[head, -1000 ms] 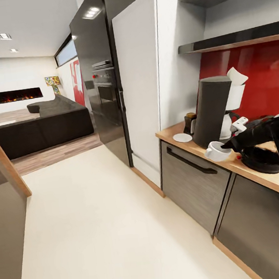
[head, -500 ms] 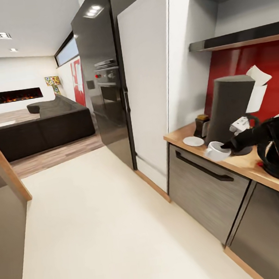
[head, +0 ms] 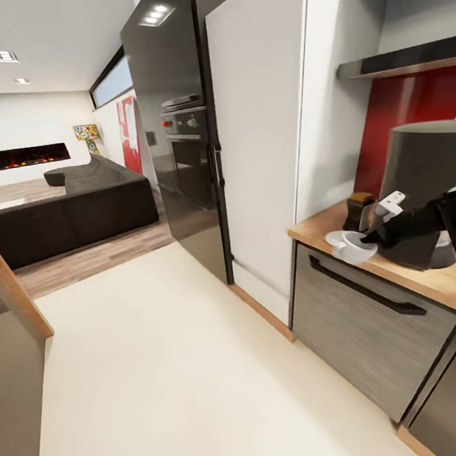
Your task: Set up a coffee station on the kitchen countertop: keep the coffee maker on the countertop, move the bottle of coffee from the kitchen shelf to the counter next to the coffee maker, place a paper coffee filter on top of the coffee maker, put the saucer next to the coffee maker with the coffee cup on the saucer, and place the electric kettle next to the coffee maker.
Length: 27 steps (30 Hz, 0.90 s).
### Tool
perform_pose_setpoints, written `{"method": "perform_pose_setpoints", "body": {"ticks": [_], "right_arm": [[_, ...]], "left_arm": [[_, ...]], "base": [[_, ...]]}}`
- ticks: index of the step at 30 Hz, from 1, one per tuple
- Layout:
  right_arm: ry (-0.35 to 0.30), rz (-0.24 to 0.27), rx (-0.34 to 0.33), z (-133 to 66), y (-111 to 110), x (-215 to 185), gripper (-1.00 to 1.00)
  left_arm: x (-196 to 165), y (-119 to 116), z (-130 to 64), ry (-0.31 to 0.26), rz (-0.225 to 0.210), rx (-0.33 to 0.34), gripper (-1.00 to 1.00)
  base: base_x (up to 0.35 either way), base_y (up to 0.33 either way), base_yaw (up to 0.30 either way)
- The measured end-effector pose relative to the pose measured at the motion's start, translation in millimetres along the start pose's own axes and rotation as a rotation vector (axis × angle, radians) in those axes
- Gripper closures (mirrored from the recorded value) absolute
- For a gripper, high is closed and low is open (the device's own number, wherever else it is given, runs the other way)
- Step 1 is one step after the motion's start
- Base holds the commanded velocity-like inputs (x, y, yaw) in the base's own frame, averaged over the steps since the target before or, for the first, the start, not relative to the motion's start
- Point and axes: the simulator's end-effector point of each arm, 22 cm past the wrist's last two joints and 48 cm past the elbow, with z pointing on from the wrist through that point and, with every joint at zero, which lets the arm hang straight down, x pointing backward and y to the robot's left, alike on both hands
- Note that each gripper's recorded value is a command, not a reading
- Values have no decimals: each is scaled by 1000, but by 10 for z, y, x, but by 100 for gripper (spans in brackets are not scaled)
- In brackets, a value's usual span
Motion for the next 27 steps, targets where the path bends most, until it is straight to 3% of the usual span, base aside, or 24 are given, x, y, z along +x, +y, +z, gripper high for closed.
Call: {"method": "perform_pose_setpoints", "body": {"ticks": [14,21,27], "right_arm": [[1,1,-1,2,1,4,100],[-1,1,0,-11,-1,-1,100],[-1,0,0,-19,4,-10,100]], "left_arm": [[-1,0,2,0,0,0,-100],[-5,-5,7,-1,1,2,-100],[-13,-12,12,-4,1,5,-100]], "base": [[265,218,-72],[247,200,-214],[65,48,-259]]}}
